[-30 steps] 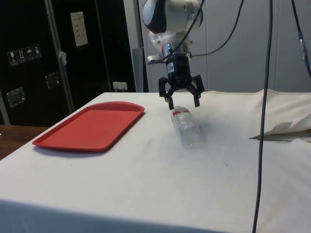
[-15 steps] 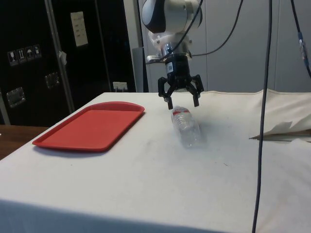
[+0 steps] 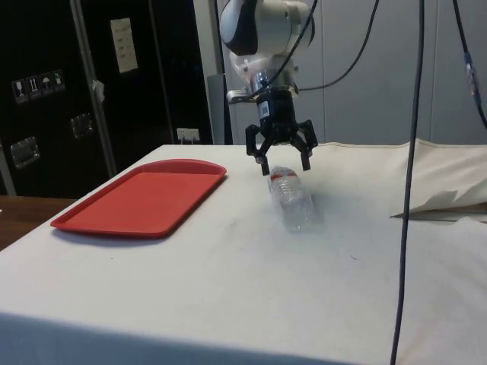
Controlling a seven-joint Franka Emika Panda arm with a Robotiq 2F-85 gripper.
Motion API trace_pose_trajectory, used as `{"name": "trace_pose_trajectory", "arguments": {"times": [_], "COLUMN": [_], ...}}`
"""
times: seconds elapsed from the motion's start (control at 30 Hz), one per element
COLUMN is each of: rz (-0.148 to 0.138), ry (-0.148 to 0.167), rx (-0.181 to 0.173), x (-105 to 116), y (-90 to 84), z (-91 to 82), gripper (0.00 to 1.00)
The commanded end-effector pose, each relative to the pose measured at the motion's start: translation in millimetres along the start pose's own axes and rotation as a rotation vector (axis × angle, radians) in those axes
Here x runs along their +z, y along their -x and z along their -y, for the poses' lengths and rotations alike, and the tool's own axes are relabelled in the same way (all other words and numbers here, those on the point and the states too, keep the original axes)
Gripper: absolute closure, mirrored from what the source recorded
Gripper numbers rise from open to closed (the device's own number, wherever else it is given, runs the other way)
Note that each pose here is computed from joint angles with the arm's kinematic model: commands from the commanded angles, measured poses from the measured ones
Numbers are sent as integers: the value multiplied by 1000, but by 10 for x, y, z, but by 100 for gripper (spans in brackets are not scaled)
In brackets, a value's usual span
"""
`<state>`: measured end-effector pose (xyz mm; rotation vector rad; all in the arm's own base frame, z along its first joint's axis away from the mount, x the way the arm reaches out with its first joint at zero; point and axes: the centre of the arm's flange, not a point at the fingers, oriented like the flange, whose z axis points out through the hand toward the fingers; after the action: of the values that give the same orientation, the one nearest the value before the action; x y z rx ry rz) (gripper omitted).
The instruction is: Place the bottle upright on the tray.
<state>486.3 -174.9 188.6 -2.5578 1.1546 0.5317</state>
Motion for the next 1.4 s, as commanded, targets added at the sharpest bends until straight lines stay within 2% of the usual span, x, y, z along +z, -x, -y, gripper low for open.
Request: {"name": "trace_pose_trajectory", "arguments": {"times": [0.0, 0.2, 0.37, 0.83, 1.0, 1.07, 1.37], "rz": [-1, 5, 6, 15, 25, 20, 25], "ry": [-4, 3, -3, 3, 16, 10, 18], "rx": [5, 5, 17, 24, 25, 28, 26], "x": [27, 77, 140, 216, 260, 278, 278], "y": [-18, -51, -74, -102, -105, -120, -119], "z": [30, 60, 89, 59, 39, 55, 44], "gripper": [0, 0, 0, 0, 0, 0, 0]}}
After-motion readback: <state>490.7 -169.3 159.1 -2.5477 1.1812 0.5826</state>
